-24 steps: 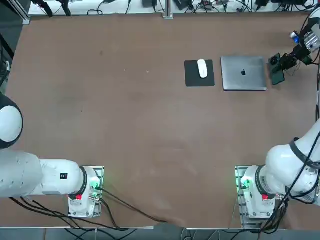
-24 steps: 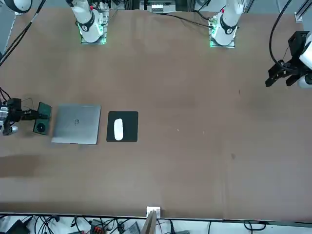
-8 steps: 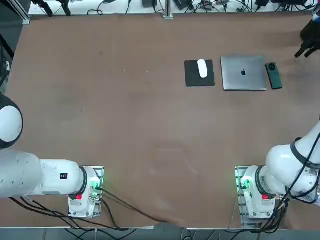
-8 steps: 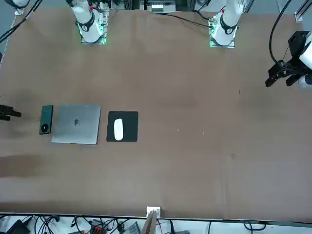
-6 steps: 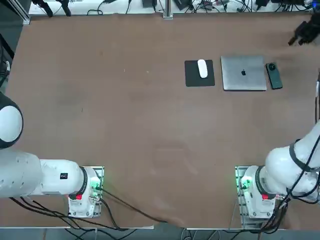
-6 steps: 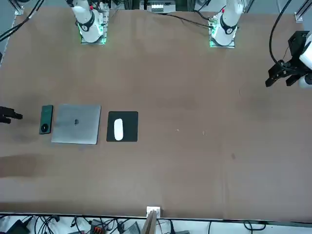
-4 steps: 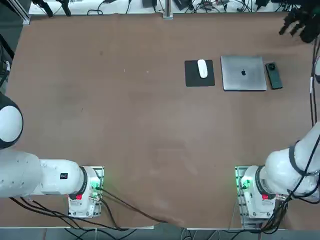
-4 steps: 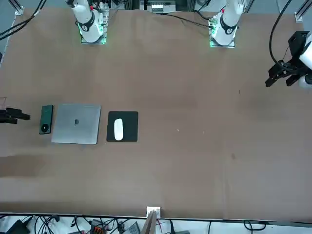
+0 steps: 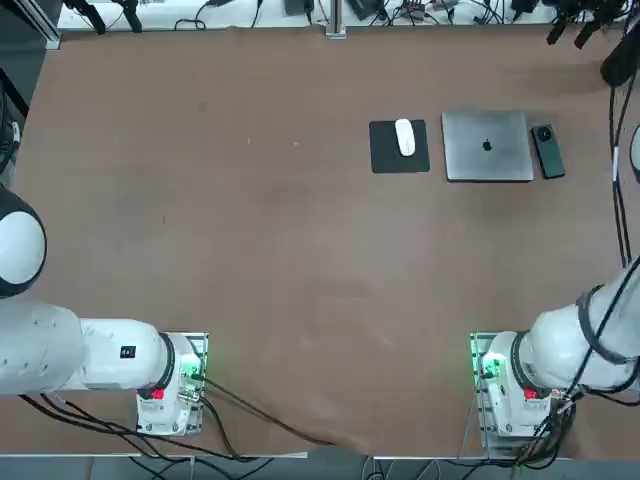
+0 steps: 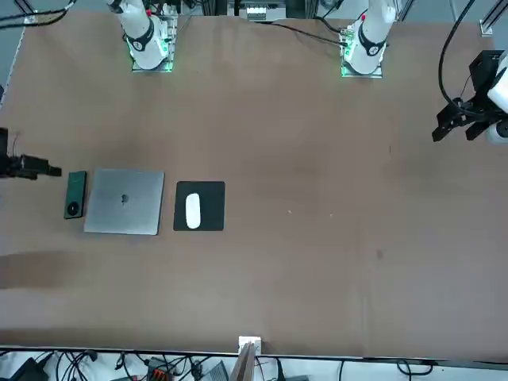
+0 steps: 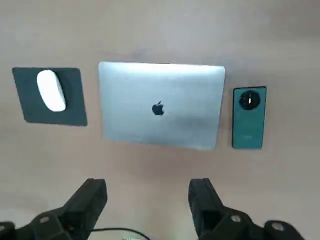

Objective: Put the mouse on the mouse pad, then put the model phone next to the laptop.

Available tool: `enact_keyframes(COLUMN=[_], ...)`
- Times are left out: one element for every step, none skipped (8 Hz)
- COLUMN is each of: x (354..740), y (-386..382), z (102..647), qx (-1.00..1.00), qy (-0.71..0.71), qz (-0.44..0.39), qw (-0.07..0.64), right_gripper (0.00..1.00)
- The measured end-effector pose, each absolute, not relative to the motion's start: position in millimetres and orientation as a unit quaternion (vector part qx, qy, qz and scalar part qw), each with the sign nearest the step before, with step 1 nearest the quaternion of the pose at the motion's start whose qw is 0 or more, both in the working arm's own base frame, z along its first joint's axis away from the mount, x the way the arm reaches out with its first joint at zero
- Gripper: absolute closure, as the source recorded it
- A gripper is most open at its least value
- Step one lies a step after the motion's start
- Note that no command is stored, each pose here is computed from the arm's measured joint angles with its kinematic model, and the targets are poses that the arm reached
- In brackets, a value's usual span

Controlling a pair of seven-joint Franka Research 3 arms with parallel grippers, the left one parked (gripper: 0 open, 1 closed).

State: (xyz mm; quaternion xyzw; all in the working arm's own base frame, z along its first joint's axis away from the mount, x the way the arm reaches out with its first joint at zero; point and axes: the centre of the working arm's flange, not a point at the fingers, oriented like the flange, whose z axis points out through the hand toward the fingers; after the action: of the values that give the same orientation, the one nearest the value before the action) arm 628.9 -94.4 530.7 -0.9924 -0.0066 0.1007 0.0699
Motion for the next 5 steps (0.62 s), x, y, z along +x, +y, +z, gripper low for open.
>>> enact_keyframes(x=[625.7, 623.0, 619.0, 611.1, 599.2], y=[-75.8, -50.7, -22.8, 0.2, 14.6], z=[545.7, 559.9, 572.0, 580.8, 585.3], qx=[-0.994, -0.996, -0.996, -0.996, -0.997], qy=[-0.007, 0.0, 0.021, 0.037, 0.039], qz=[0.095, 0.088, 0.082, 0.076, 0.066], qw=[0.051, 0.03, 0.015, 0.009, 0.008], right_gripper=[0.0, 0.0, 0.0, 0.0, 0.0])
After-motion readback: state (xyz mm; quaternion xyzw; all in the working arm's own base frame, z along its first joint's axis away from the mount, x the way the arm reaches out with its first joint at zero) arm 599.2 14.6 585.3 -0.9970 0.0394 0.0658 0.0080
